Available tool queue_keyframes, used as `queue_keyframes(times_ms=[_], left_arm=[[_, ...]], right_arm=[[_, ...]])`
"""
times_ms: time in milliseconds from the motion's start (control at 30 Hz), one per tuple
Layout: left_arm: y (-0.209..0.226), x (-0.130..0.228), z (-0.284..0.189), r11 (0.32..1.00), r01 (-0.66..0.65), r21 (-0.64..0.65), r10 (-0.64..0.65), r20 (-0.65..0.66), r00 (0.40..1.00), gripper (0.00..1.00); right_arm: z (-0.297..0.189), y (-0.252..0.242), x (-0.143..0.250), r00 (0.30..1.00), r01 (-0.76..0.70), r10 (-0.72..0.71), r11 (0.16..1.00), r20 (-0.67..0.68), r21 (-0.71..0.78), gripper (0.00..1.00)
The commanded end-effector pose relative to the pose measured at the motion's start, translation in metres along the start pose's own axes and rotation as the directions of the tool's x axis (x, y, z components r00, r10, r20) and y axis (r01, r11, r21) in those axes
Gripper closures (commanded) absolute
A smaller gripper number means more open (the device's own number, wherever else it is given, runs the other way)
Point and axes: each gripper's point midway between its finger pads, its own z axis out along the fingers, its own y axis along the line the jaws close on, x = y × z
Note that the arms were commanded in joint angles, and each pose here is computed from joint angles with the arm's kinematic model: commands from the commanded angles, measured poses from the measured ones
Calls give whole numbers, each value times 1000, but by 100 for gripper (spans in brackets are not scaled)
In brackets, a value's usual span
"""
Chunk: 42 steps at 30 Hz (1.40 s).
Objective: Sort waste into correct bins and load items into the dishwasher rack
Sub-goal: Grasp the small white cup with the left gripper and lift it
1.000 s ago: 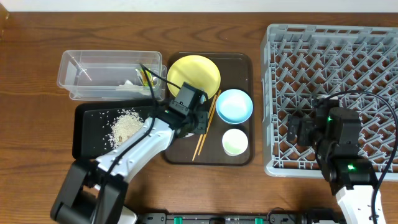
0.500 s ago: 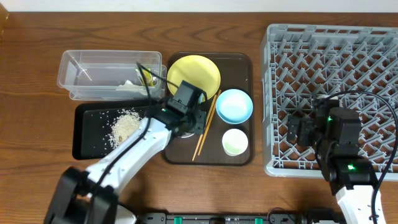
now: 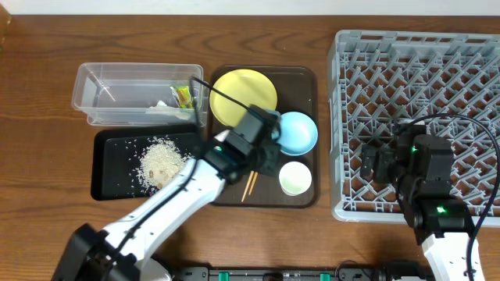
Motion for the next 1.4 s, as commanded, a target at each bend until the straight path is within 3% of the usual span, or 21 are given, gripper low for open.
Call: queue_keyframes(times_ms=[0, 200, 300, 400, 633, 867, 1000, 1100, 1233, 1367], left_arm=[[-10, 12, 15, 999, -42, 4, 42, -53, 998, 56], [-11, 33, 39, 998, -54, -13, 51, -140, 989, 59], [-8, 38, 47, 999, -41, -25, 37, -161, 986, 73], [-7, 39, 48, 999, -40, -27, 35, -165, 986, 94], [-10, 28, 32, 1000, -16, 14, 18, -132, 991, 94], [9, -27, -26, 966, 142, 215, -148, 13, 989, 94], [37, -65, -49, 881, 281, 381, -329, 65, 942, 94], [40, -89, -65, 767, 315, 559, -405, 41, 914, 94], [33, -103, -75, 601, 339, 723, -430, -64, 900, 94], [17, -105, -78, 475, 332, 815, -366, -160, 917, 94]], right_arm=[[-5, -1, -10, 1000, -16, 16, 1000, 26, 1, 1], [-5, -1, -9, 1000, -16, 16, 1000, 23, 1, 1], [-5, -1, -10, 1000, -16, 16, 1000, 24, 1, 1], [-5, -1, -10, 1000, -16, 16, 1000, 24, 1, 1], [-5, -1, -14, 999, -15, 15, 1000, 42, 0, 1], [-9, 11, -47, 983, 44, -33, 997, 178, -57, 1], [-11, 53, -50, 980, 105, -49, 950, 192, -294, 2], [-19, 94, -43, 980, 164, -76, 834, 185, -527, 3], [-34, 130, -36, 974, 219, -104, 646, 200, -732, 2], [-44, 151, -32, 969, 249, -113, 468, 222, -848, 1]])
